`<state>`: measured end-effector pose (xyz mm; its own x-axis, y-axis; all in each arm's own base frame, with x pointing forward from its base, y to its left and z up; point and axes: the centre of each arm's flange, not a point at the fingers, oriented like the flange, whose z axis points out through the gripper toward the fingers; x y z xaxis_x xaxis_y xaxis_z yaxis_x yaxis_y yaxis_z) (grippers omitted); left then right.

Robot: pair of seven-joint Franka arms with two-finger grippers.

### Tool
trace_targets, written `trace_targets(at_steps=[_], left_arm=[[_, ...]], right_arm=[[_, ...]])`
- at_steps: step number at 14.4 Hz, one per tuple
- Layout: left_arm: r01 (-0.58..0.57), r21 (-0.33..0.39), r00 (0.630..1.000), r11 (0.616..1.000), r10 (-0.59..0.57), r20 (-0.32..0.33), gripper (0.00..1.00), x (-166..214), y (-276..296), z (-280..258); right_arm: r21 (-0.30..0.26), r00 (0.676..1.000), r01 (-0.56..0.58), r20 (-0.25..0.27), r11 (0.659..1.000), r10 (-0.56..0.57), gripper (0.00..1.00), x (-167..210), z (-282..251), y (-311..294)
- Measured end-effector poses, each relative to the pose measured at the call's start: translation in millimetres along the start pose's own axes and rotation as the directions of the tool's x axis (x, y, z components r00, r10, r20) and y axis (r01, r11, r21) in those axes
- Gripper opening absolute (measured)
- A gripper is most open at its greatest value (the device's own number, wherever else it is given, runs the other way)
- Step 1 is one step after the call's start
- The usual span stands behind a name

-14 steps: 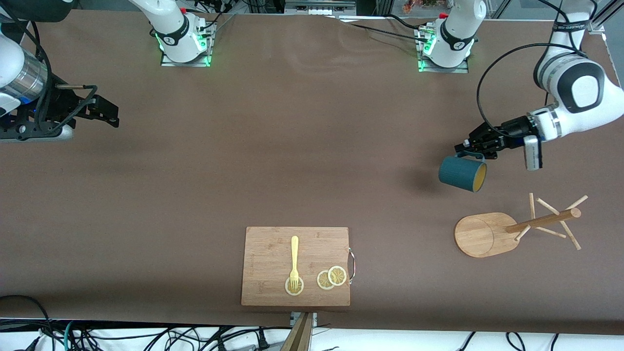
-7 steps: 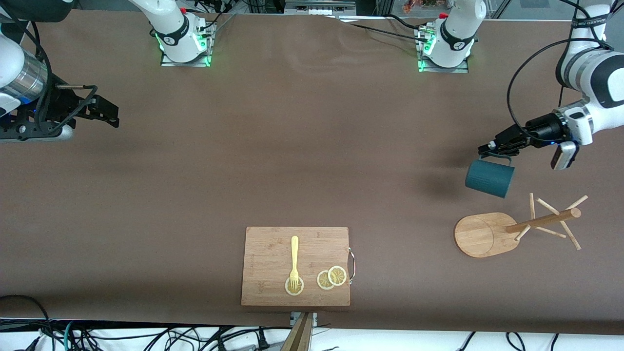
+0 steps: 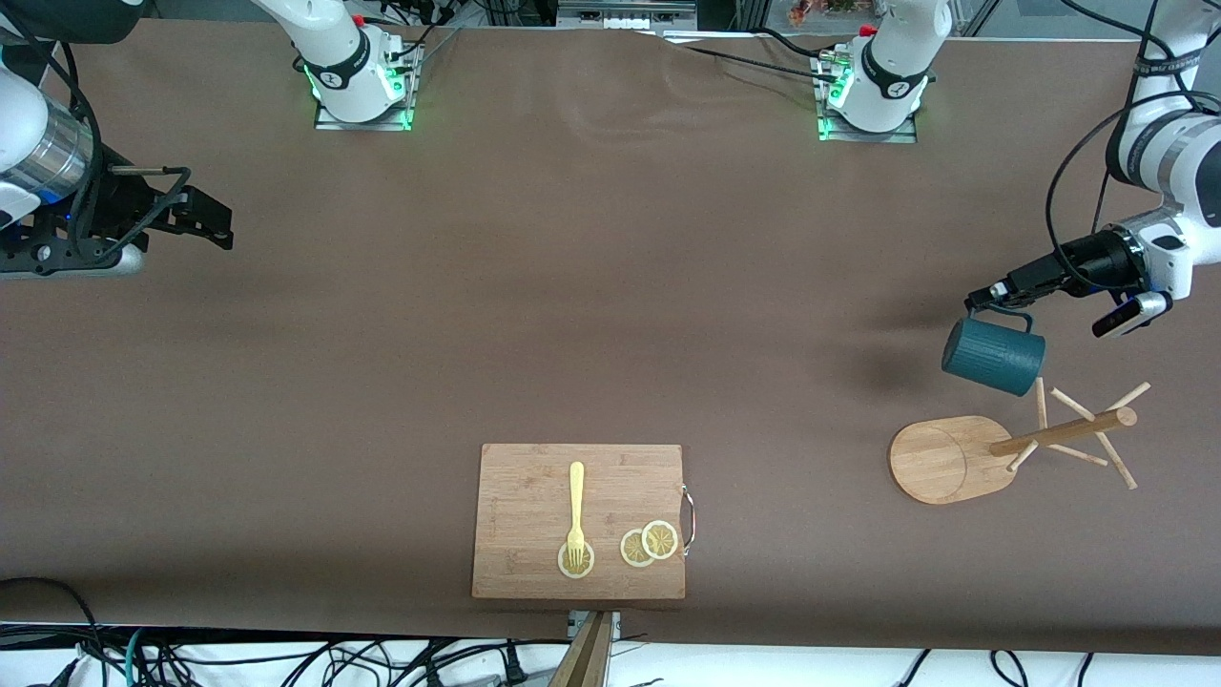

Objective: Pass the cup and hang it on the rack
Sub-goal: 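Lift the mug by its handle with the left gripper toward the rack, then hang the mug handle on a rack peg and open the left gripper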

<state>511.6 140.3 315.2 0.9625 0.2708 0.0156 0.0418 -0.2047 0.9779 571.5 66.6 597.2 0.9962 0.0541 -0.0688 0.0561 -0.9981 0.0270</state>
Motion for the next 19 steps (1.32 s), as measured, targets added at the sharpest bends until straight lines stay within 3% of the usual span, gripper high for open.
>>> trace_targets(at_steps=[8,19], left_arm=[[0.055,-0.163,0.998,0.985,-0.056,0.003,0.21,20,-35,-13],[0.092,-0.292,0.995,0.952,-0.096,0.003,0.21,43,-85,-35]], right_arm=[[0.0,1.0,0.0,0.0,1.0,0.0,1.0,0,0,0],[0.0,1.0,0.0,-0.001,1.0,0.0,1.0,0,0,0]])
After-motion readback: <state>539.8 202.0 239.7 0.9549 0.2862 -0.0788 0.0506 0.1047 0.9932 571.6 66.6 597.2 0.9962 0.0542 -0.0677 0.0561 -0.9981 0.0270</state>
